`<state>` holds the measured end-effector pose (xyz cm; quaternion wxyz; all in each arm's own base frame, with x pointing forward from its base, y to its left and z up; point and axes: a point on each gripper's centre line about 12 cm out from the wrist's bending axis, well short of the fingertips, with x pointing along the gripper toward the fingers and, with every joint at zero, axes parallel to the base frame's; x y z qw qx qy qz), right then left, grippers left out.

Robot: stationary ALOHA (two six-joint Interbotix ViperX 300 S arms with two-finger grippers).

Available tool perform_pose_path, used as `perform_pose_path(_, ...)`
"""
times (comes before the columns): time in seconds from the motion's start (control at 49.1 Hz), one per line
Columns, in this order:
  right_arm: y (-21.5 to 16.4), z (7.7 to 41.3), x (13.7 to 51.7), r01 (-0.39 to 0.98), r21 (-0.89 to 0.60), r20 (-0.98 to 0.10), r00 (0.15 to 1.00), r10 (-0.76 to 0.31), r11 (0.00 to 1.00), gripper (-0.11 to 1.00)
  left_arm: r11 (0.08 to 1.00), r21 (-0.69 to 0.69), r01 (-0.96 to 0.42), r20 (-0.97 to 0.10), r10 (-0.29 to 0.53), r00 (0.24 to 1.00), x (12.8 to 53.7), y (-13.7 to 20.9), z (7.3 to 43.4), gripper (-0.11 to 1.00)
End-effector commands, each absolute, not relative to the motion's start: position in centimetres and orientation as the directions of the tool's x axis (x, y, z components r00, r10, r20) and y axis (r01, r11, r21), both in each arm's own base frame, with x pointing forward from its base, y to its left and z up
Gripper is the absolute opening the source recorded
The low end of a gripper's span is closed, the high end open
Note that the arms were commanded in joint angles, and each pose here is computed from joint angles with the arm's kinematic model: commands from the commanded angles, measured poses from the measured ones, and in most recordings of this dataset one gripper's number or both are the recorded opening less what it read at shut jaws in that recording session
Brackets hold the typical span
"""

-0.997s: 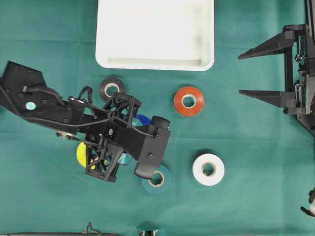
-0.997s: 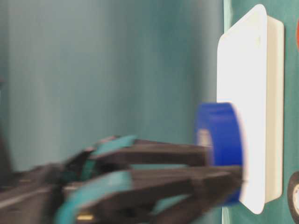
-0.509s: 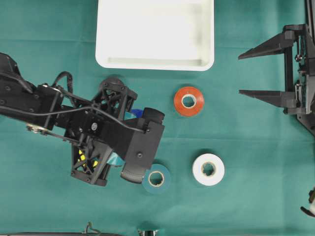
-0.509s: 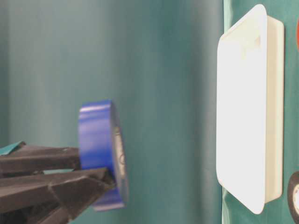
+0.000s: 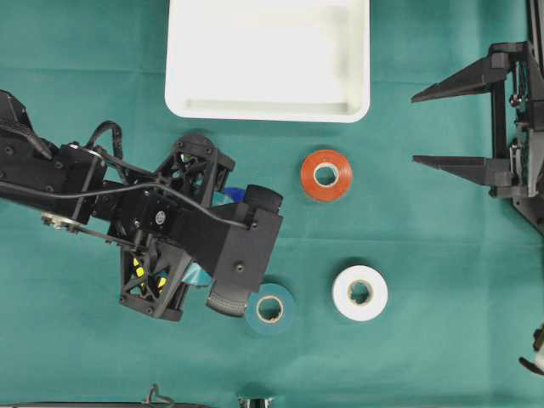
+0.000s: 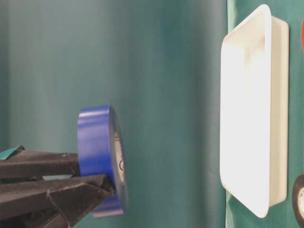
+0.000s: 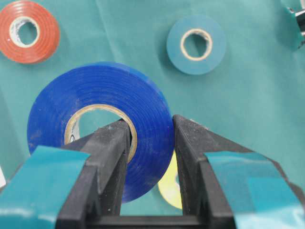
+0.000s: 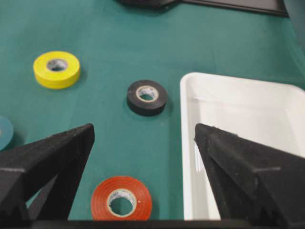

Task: Pick up the tape from a random location and place it into the white case.
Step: 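Lift the blue tape roll with the left gripper, then carry the blue roll over the white tray and lower it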

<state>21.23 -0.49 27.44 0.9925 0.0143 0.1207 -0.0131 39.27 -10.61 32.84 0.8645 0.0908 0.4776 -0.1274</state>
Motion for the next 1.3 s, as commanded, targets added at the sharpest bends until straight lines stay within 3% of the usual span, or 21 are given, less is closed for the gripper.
perform_pose_path(0.0, -0.5, 28.5, 21.5, 0.03, 0.024, -0.213, 0.977, -0.024, 0.999, 0.92, 0.951, 0.041, 0.306, -0.816, -0.145, 0.56, 38.8, -10.5, 35.1, 0.23)
perform_pose_path(0.631, -0.5, 28.5, 21.5, 0.03, 0.024, -0.213, 0.977, -0.024, 0.999, 0.92, 0.959, 0.041, 0.28, -0.818, -0.129, 0.56, 38.9, -9.4, 34.8, 0.23)
perform_pose_path(1.282, -0.5, 28.8, 21.6, 0.029, 0.021, -0.207, 0.978, -0.024, 0.999, 0.92, 0.998, 0.05, -0.025, -0.788, 0.055, 0.613, 39.9, 3.2, 34.7, 0.23)
